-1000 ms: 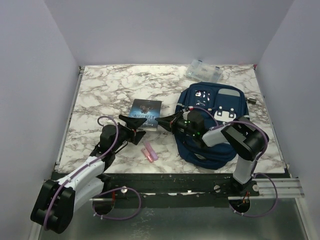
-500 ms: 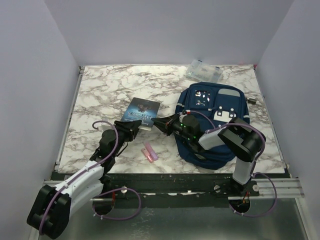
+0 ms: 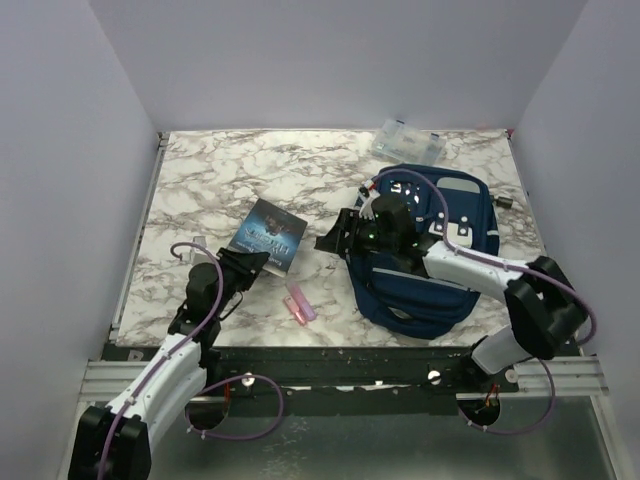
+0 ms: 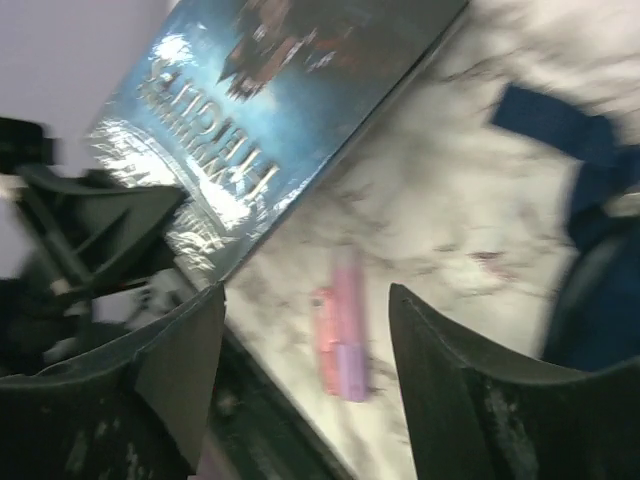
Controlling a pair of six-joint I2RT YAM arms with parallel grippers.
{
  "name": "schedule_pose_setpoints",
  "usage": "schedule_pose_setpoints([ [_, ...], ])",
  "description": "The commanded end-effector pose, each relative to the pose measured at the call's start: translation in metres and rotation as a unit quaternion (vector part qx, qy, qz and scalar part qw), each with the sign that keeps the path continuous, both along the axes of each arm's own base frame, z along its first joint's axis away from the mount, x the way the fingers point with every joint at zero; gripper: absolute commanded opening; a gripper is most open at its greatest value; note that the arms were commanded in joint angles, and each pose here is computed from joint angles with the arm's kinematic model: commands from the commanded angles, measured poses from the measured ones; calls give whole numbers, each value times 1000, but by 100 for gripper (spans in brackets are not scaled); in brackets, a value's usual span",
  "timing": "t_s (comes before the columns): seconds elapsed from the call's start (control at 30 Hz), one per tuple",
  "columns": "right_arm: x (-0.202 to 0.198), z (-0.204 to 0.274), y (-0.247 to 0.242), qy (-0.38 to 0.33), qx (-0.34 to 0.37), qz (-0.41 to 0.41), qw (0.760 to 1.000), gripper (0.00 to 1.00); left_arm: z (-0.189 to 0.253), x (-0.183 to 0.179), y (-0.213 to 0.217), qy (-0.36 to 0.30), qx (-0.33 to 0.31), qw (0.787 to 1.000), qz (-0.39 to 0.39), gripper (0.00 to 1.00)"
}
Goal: Pack the student bag
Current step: Pick up the book from the center of the board.
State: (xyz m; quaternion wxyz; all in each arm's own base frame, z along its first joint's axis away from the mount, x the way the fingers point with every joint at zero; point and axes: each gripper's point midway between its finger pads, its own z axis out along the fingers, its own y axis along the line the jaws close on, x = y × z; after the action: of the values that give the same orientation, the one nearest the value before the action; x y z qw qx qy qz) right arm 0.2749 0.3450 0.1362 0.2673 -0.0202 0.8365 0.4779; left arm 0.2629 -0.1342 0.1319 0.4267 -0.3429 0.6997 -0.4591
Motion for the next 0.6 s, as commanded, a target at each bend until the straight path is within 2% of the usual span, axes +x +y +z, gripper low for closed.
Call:
schedule_pose_setpoints([
  [0.0,-5,-37,-129,-42,-384,-41,922,73,75,-3,-19,-124,60,986,-91,0],
  [0.03,-2,-36,-162,-36,-442,-97,891,80,80,-4,-22,-131,66,984,-103,0],
  [0.1,-2,-25,-210,-32,-482,-198,853,99,91,-8,-28,-146,69,979,-128,0],
  [0.13,-4,-28,-224,-15,-461,-225,858,100,94,-10,-31,-146,66,977,-140,0],
  [0.2,-5,-36,-241,36,-363,-253,896,100,99,-14,-36,-144,56,975,-162,0],
  [0.23,-5,-34,-249,45,-324,-270,906,100,102,-17,-40,-145,52,972,-176,0],
  [0.27,-4,-34,-263,52,-307,-301,901,100,103,-18,-41,-144,49,971,-184,0],
  [0.33,-2,-22,-289,46,-310,-371,874,100,104,-23,-44,-141,41,968,-204,0],
  [0.43,-2,-5,-315,34,-276,-453,847,99,107,-31,-47,-143,31,963,-225,0],
  [0.5,-5,-6,-330,42,-255,-496,829,97,105,-35,-48,-137,21,963,-232,0],
  [0.57,-10,-15,-338,58,-240,-514,822,96,101,-39,-48,-128,11,963,-236,0],
])
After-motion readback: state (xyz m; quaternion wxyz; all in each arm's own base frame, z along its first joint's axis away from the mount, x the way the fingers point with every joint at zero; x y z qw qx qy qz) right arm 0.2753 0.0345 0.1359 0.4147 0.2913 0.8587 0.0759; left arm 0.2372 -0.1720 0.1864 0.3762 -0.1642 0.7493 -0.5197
